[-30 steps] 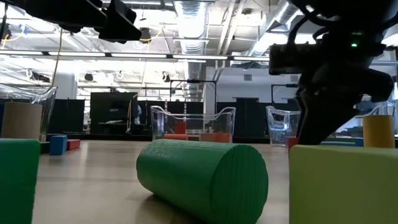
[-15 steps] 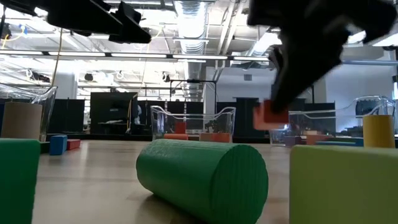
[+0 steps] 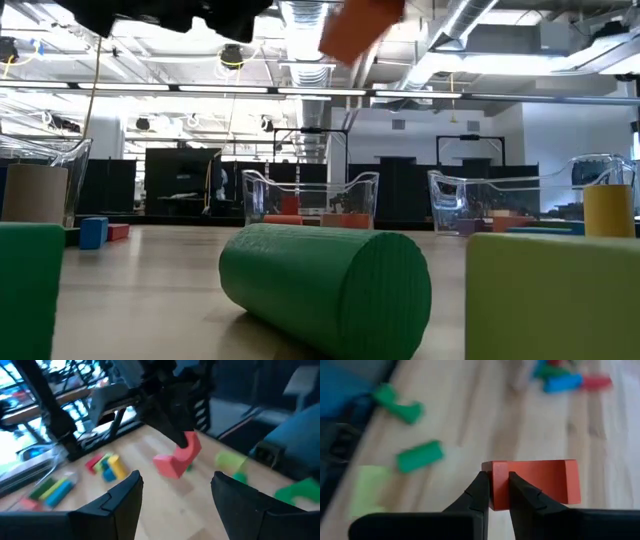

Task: Sort blocks by size
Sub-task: Put the orange arch block into the middle transparent bin

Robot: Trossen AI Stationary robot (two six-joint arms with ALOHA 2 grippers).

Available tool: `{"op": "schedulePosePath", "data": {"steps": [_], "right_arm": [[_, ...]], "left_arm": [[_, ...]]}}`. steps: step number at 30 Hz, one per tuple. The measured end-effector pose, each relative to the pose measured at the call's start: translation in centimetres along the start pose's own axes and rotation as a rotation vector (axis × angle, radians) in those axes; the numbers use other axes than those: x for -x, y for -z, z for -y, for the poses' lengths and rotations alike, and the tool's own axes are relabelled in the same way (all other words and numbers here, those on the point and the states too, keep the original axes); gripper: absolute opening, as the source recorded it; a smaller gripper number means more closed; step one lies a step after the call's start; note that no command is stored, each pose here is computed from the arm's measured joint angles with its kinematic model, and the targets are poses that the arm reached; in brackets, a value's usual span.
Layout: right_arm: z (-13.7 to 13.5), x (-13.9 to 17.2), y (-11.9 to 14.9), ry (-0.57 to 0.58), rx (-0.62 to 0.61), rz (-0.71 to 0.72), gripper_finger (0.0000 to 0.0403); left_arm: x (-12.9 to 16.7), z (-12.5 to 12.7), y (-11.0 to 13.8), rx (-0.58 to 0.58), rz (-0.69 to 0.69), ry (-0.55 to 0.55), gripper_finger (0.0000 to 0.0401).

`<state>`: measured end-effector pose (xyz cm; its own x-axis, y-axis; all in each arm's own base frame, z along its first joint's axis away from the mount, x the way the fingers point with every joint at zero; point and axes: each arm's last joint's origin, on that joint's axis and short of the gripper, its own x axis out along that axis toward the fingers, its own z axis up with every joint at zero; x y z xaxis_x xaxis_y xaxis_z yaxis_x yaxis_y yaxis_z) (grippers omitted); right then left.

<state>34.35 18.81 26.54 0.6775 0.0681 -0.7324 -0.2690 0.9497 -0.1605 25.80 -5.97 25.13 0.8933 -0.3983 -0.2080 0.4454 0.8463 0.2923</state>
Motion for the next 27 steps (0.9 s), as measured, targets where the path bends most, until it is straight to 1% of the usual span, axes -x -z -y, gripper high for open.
{"op": "schedulePosePath", "data": {"steps": [5, 9, 15, 17, 27], "right_arm": [[-0.1, 1.0, -1.4, -0.003, 0.127, 0.052, 0.0074], [0.5, 1.3, -2.3, 0.014, 0.214, 0.090, 0.0074], [1.6, 1.4, -3.3, 0.049, 0.327, 0.161, 0.0075], [1.9, 1.4, -3.5, 0.046, 0.362, 0.182, 0.0075], [2.9, 1.3, -4.3, 0.067, 0.447, 0.248, 0.0075]], "left_arm": [[0.5, -1.6, -0.1, 0.088, 0.104, 0.094, 0.0226], [0.7, -1.9, -0.5, 0.140, 0.159, 0.144, 0.0226], [0.7, -1.9, -0.5, 0.213, 0.156, 0.158, 0.0226], [0.7, -2.0, -0.5, 0.235, 0.155, 0.158, 0.0226], [1.0, -2.8, -0.2, 0.342, 0.151, 0.162, 0.0226]]}}
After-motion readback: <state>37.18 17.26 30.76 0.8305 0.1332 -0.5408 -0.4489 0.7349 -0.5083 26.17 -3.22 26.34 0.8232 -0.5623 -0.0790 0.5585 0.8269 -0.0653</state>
